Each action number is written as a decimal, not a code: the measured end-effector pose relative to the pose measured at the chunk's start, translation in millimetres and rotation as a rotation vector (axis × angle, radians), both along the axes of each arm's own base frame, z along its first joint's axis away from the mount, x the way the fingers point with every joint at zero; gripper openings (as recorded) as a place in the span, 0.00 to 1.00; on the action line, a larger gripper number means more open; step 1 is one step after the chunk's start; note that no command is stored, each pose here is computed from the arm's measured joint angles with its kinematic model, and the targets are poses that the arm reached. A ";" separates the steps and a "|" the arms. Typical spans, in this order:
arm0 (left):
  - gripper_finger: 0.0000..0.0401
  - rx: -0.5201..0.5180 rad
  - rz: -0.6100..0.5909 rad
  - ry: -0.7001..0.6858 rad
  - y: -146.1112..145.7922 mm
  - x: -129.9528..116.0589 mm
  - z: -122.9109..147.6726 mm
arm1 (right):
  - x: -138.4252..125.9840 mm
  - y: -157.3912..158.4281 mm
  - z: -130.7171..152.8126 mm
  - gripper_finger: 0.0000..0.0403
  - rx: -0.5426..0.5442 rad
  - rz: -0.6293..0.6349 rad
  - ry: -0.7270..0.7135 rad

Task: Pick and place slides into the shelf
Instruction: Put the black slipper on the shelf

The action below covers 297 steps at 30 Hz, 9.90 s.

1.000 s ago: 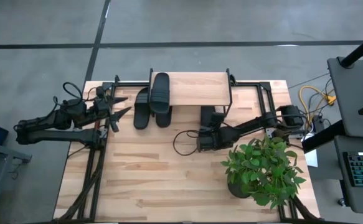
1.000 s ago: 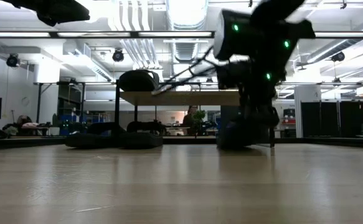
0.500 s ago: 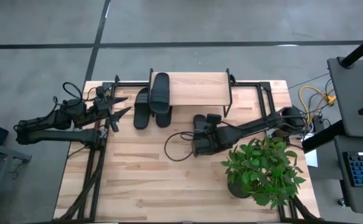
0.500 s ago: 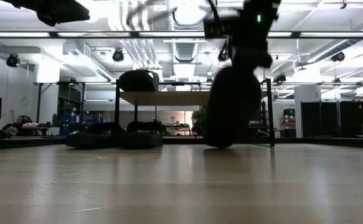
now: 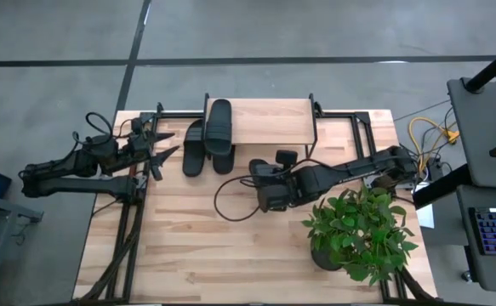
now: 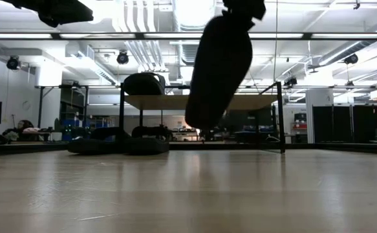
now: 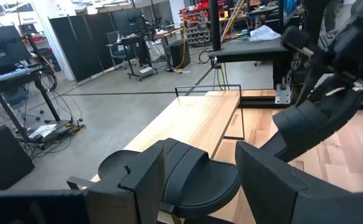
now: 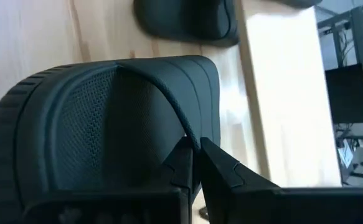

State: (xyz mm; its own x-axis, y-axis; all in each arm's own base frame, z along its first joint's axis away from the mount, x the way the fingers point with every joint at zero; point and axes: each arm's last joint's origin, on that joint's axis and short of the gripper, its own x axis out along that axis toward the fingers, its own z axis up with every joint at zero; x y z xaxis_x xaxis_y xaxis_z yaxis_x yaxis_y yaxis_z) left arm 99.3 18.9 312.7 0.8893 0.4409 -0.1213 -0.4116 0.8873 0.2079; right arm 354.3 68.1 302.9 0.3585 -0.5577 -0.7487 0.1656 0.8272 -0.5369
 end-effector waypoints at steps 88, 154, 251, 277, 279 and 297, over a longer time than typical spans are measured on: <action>0.44 0.047 -0.006 0.021 0.7 8.2 -2.6 | 81.0 -93.3 -35.4 0.02 -0.610 -0.172 -0.010; 0.44 0.046 -0.006 0.022 0.7 8.3 -3.1 | 87.8 -85.6 -21.1 0.49 -0.422 -0.081 -0.159; 0.16 0.212 0.419 0.928 110.2 76.3 -165.6 | 7.8 -64.9 87.1 0.41 -0.311 -0.190 -0.148; 0.00 0.306 0.744 0.742 94.7 42.2 -100.9 | 7.5 -64.8 86.9 0.37 -0.315 -0.183 -0.137; 0.00 0.316 0.757 0.723 93.3 39.8 -96.3 | 7.5 -64.8 86.9 0.37 -0.315 -0.183 -0.138; 0.00 0.403 0.839 0.577 81.8 24.2 -60.1 | 9.4 -65.7 88.0 0.37 -0.356 -0.111 -0.073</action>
State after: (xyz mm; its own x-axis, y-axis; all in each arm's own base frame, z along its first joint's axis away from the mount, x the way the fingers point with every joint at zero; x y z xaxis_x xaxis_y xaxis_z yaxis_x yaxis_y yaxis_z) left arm 123.5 100.7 252.6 0.1426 0.9806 -0.1344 -0.6005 0.1937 0.7758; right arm 363.7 2.4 390.9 0.3269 -0.8168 -0.4753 0.2921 0.5656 -0.7712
